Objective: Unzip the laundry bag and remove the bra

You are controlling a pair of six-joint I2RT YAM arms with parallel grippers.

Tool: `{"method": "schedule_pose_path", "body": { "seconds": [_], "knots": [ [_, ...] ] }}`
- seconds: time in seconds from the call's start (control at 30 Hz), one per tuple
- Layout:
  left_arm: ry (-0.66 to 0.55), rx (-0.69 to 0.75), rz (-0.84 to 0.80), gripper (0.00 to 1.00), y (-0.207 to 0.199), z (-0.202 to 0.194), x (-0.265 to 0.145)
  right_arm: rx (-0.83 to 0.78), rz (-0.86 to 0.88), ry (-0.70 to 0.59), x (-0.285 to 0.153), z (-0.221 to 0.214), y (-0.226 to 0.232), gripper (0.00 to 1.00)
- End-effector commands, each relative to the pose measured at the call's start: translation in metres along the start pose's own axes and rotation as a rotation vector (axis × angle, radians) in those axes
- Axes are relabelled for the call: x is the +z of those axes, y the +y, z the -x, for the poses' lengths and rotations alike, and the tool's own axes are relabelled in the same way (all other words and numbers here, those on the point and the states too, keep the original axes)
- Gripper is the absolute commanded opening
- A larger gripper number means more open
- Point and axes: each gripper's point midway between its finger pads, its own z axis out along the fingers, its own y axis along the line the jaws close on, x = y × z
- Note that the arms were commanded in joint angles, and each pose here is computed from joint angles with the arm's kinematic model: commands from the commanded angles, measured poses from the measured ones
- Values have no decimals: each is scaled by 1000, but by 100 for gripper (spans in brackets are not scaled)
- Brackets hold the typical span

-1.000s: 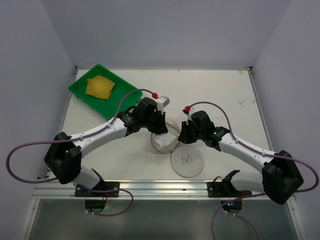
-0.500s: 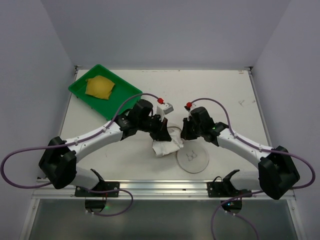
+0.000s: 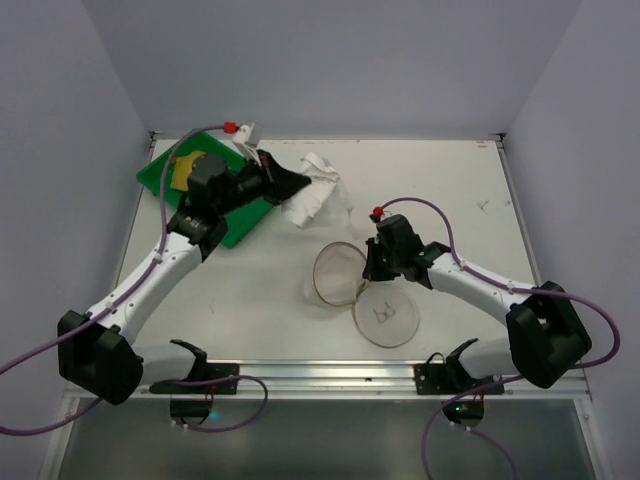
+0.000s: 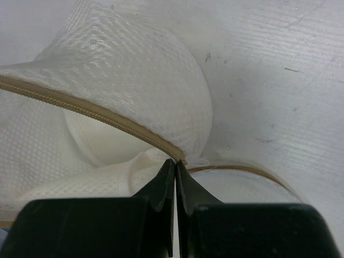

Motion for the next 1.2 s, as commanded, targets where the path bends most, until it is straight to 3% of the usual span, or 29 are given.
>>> {"method": "schedule_pose_path", "body": {
  "seconds": [0.0,0.1,0.23,0.6,0.8,0.97,1.07,1.1,1.17],
  "knots": [
    [-191,28,135,0,16,79,-22,9,-41,-10,-1,2,-7,0],
    [-162,17,372,0,70,95,-43,6,-37,-4,0,1,-7,0],
    [-74,-53,595,0,154,79,-63,-3,-37,-7,0,3,-6,0],
    [-2,-213,681,0,256,18,-67,-16,-34,7,5,2,-6,0],
    [13,-243,955,0,334,0,-103,-18,-33,5,5,2,-6,0],
    [79,-231,1095,0,369,-14,-114,-16,-26,4,4,3,-4,0],
    [94,-245,1116,9,380,-24,-113,-16,-27,3,3,2,-5,0],
    [102,-258,1107,20,381,-28,-111,-16,-27,3,3,2,-5,0],
    [103,-281,1066,30,376,-30,-102,-13,-24,3,3,3,-4,0]
  ]
}}
